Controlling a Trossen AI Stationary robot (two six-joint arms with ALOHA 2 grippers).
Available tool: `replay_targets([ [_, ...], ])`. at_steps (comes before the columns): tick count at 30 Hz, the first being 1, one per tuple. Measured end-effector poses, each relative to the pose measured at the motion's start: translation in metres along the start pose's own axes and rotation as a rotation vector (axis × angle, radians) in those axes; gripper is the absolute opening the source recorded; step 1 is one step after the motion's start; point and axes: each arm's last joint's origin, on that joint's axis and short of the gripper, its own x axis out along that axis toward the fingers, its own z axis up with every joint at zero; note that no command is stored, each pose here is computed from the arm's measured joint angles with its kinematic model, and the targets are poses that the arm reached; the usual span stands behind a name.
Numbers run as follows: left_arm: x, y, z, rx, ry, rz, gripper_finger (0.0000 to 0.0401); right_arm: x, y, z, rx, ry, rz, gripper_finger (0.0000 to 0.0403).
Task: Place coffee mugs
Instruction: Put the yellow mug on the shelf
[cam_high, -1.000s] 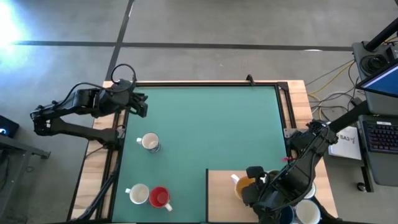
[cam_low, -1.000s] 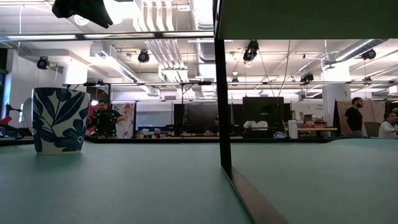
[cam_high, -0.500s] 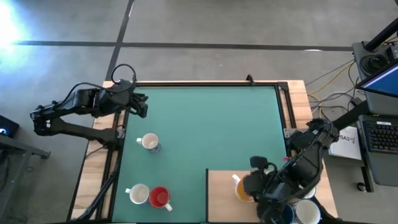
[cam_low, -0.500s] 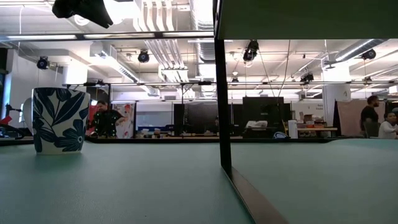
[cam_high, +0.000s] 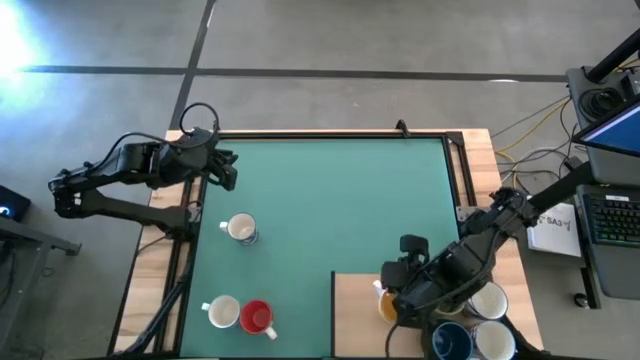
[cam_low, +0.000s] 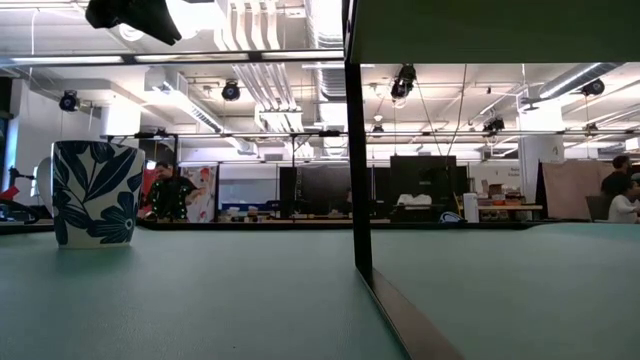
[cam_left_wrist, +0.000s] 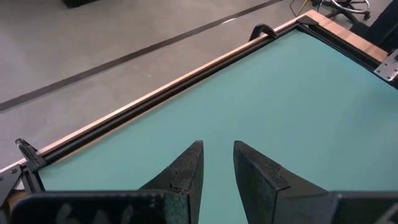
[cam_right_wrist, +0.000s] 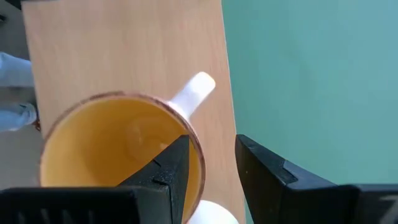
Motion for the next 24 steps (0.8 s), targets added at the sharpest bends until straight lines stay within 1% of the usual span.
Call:
replay_targets([
  [2,0.000,0.000,0.000,0.007,0.000,0.000,0.0071,0.003,-0.001,0.000,0.003,0.012,-0.004,0.0118],
  [6,-0.001,0.001,0.000,0.015,-0.001,-0.001,0.0071,0.005,-0.001,0.000,0.007,0.045,0.026,0.0118],
  [11,-0.002,0.001,0.000,0.030,-0.001,-0.001,0.0071,0.011,0.000,-0.002,0.002,0.075,0.022,0.0114],
  [16,-0.002,0.002,-0.001,0.034,0.000,0.000,0.0071,0.020,0.001,-0.005,-0.001,0.123,0.026,0.0081],
  [24,-0.004,0.004,-0.001,0.030,-0.007,-0.004,0.0071,0.020,0.003,-0.006,-0.001,0.165,0.079,0.0018],
])
